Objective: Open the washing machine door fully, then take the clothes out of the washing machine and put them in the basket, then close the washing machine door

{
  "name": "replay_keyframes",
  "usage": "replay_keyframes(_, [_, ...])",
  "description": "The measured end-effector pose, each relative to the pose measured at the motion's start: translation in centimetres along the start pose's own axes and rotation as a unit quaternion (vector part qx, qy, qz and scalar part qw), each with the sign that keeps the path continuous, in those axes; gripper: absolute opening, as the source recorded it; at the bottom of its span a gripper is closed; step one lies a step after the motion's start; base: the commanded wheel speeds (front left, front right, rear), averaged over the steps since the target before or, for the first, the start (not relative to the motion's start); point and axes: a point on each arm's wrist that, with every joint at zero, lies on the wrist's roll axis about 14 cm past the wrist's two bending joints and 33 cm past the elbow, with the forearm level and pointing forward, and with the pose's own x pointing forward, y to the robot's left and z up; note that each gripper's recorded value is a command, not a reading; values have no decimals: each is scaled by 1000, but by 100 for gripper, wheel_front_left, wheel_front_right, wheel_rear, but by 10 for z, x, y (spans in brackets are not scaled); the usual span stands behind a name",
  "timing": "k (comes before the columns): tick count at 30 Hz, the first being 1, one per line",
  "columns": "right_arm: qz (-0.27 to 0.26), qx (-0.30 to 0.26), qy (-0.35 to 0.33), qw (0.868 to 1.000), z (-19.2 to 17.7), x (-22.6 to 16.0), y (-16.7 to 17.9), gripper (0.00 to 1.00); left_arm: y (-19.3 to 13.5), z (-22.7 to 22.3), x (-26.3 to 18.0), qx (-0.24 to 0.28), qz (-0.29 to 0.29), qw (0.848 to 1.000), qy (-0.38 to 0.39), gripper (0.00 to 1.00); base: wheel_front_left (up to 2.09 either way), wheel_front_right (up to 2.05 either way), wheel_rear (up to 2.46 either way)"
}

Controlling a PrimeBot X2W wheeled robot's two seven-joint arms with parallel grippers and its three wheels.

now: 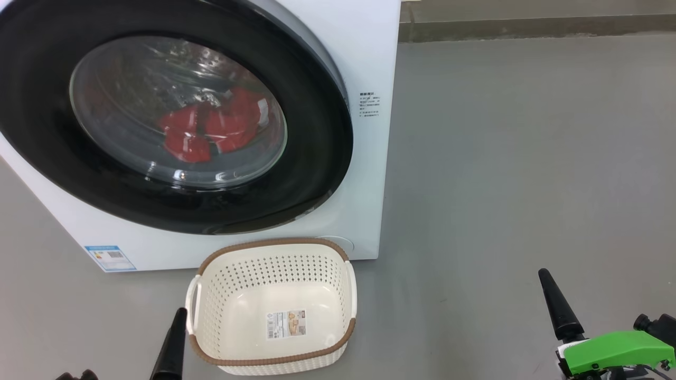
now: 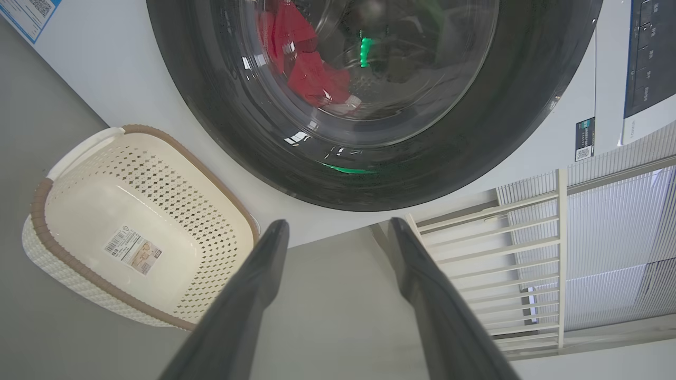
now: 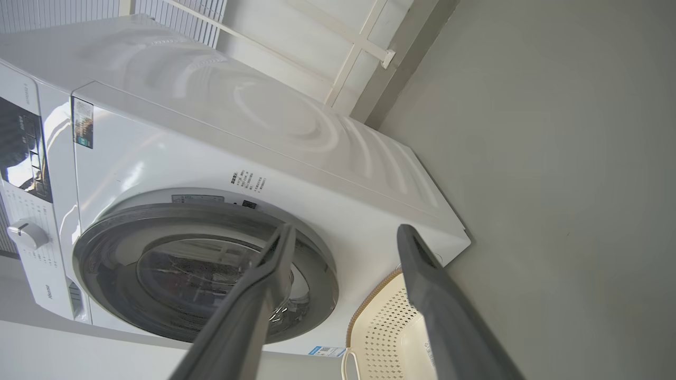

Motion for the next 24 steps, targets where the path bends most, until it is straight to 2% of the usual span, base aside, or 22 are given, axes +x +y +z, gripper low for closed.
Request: replay_keyframes(24, [13,-128,-6,992,-1,-3,6,100,-10,8,-3,153,-17,988,-24,100,0,0,0])
